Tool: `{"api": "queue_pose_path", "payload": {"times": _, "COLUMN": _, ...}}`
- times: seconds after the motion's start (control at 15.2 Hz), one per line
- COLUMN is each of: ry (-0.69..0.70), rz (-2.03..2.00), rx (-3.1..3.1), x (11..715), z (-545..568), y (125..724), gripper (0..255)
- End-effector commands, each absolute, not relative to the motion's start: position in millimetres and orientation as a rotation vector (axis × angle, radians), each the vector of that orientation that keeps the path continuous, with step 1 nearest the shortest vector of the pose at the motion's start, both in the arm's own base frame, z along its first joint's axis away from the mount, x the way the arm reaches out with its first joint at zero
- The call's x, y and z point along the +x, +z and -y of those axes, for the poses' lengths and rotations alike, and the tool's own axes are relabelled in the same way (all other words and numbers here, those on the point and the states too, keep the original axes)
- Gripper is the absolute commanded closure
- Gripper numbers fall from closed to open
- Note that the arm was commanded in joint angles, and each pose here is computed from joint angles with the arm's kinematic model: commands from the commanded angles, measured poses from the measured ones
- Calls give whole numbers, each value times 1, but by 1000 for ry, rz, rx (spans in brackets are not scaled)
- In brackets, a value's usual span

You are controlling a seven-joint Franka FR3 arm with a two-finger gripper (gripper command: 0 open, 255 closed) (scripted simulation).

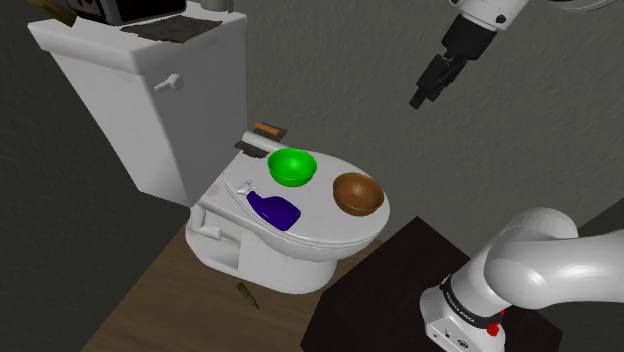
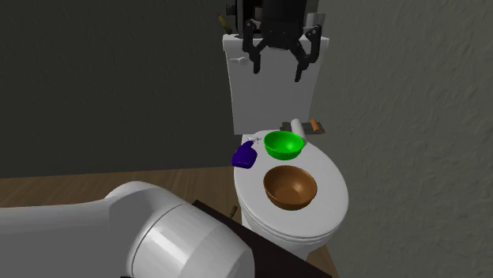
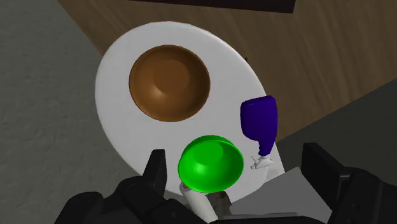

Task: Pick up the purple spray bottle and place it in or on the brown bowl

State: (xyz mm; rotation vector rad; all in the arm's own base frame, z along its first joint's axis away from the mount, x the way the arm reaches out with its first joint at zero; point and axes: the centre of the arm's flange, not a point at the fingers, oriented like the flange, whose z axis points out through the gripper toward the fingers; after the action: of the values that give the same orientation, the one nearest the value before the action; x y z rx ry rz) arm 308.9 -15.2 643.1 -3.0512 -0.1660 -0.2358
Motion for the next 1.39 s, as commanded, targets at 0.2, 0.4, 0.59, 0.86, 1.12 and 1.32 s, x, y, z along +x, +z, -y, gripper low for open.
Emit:
{"api": "queue_pose_path", "payload": {"times": 0.2, "ry": -240, "rz": 191, "rx": -3058, "x": 329, "z": -4, "y": 614, "gripper": 0}}
{"api": "queue_pose_path", "payload": {"times": 0.4, "ry": -244, "rz": 216, "rx": -3064, "x": 349, "z": -23, "y": 585, "gripper": 0}}
{"api": "queue_pose_path", "payload": {"times": 0.59, "ry": -249, "rz": 241, "rx": -3070, "x": 369, "z": -42, "y": 556, "gripper": 0}}
{"api": "queue_pose_path", "payload": {"times": 0.86, "ry": -254, "rz": 275, "rx": -3077, "x": 395, "z": -67, "y": 517, "gripper": 0}}
{"api": "queue_pose_path", "payload": {"times": 1.12, "ry": -260, "rz": 309, "rx": -3085, "x": 420, "z": -92, "y": 478, "gripper": 0}}
{"api": "queue_pose_path", "payload": {"times": 1.32, "ry": -264, "rz": 335, "rx": -3090, "x": 439, "z": -111, "y": 449, "gripper": 0}}
